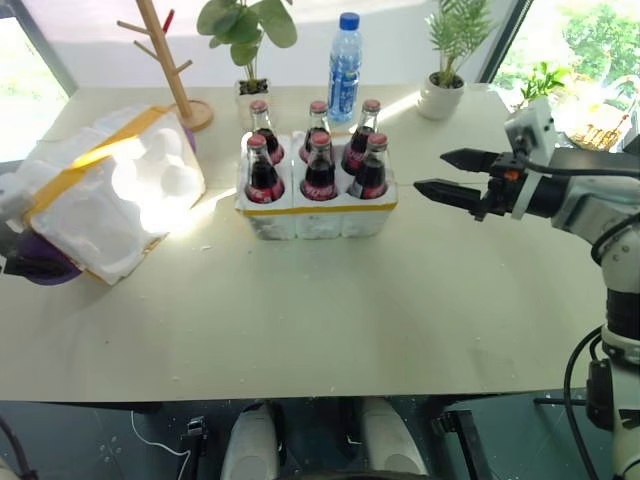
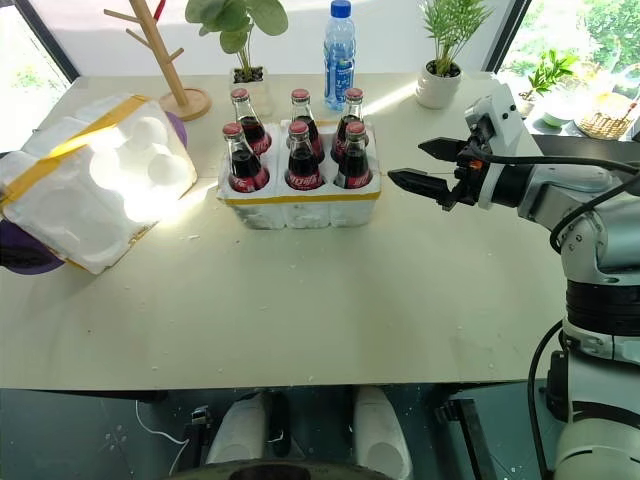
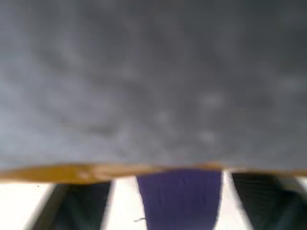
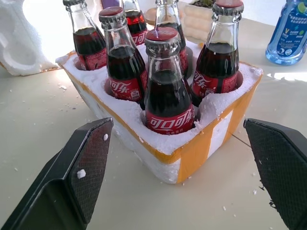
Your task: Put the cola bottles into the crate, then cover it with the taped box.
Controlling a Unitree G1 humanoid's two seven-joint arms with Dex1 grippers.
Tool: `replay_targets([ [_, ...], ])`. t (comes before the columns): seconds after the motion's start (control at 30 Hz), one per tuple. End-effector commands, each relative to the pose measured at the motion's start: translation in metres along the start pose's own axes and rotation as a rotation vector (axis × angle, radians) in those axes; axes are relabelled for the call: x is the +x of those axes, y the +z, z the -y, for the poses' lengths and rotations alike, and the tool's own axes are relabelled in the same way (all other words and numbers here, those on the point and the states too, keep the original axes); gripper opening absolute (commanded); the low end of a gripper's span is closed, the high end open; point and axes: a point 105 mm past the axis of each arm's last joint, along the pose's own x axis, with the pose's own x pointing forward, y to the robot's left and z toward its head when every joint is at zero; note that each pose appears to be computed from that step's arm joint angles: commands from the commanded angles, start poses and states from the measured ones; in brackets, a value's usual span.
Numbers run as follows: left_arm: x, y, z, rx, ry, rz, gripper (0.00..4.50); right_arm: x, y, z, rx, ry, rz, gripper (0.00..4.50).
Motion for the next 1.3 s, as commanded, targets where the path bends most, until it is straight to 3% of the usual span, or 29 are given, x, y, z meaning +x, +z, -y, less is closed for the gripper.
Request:
replay_targets([
  [0.03, -0.001, 0.002, -0.003, 0.009, 0.015, -0.003, 1.6, -0.007, 0.014, -0.005, -0.05, -0.003, 0.039, 4.5],
  [0.1, -0.003, 0.002, -0.003, 0.016, 0.013, -0.01, 0.58, -0.007, 0.012, -0.006, -0.049, -0.003, 0.034, 4.5],
  [0.17, -0.005, 0.004, -0.003, 0.02, 0.012, -0.01, 0.29, -0.008, 0.011, -0.006, -0.048, -0.003, 0.032, 4.5],
  [0.37, -0.015, 0.022, -0.014, 0.13, 0.139, 0.06, 0.29, -0.019, 0.008, -0.005, -0.04, 0.01, 0.007, 4.5],
  [0.5, -0.032, 0.059, -0.025, 0.239, 0.321, 0.229, 0.29, -0.03, 0.013, 0.004, -0.067, -0.049, -0.003, 4.5],
  [0.63, -0.061, 0.115, -0.024, 0.37, 0.54, 0.471, 0.29, -0.042, 0.017, 0.014, -0.05, -0.108, 0.002, 4.5],
  [0.7, -0.081, 0.158, -0.01, 0.501, 0.687, 0.643, 0.29, -0.047, 0.016, 0.015, -0.047, -0.129, 0.002, 4.5],
  [0.77, -0.089, 0.18, 0.003, 0.596, 0.769, 0.728, 0.29, -0.05, 0.014, 0.016, -0.042, -0.141, 0.001, 4.5],
  [0.9, -0.085, 0.219, 0.04, 0.851, 0.87, 0.831, 0.29, -0.054, 0.005, 0.016, -0.033, -0.15, -0.02, 4.5],
  [1.07, -0.064, 0.248, 0.072, 1.085, 0.906, 0.857, 0.29, -0.06, 0.002, 0.019, -0.025, -0.176, -0.023, 4.5],
  [1.17, -0.051, 0.258, 0.088, 1.157, 0.899, 0.897, 0.29, -0.063, -0.001, 0.02, -0.018, -0.189, -0.021, 4.5],
  [1.3, -0.023, 0.255, 0.1, 1.26, 0.855, 0.851, 0.29, -0.063, -0.002, 0.013, -0.022, -0.175, -0.015, 4.5],
])
